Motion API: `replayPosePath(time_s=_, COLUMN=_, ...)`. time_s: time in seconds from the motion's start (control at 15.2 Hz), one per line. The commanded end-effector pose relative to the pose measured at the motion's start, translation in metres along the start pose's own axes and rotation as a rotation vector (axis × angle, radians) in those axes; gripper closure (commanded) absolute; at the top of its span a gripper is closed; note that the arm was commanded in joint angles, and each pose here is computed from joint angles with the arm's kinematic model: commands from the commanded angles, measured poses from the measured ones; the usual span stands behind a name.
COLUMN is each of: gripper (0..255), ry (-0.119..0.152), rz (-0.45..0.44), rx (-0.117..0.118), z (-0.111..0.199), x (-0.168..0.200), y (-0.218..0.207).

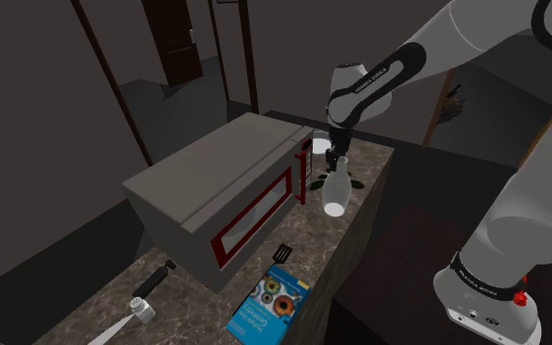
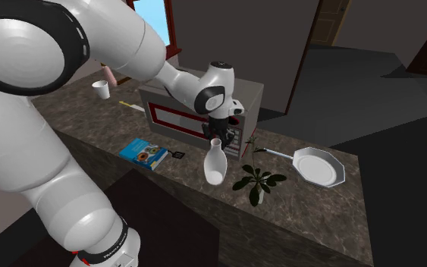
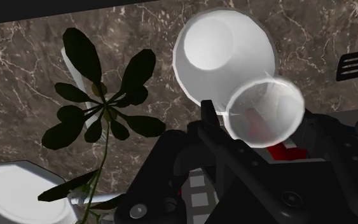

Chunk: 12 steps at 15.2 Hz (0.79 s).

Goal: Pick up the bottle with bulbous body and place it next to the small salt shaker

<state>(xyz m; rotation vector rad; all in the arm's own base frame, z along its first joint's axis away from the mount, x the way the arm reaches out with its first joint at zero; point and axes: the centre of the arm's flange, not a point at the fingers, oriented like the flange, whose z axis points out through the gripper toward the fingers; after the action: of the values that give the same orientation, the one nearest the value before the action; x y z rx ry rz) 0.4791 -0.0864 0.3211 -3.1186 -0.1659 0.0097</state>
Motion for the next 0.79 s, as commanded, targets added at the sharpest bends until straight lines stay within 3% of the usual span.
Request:
replayPosePath(time_s=0.0, gripper=255, ry=0.0, rz=0.0, rx=0.0, z=-0.01, x=0.0, y=-0.001)
replayPosePath(time_s=0.73, gripper=255, ry=0.0, rz=0.0, rx=0.0, z=-0.068, x=0.0, y=-0.002)
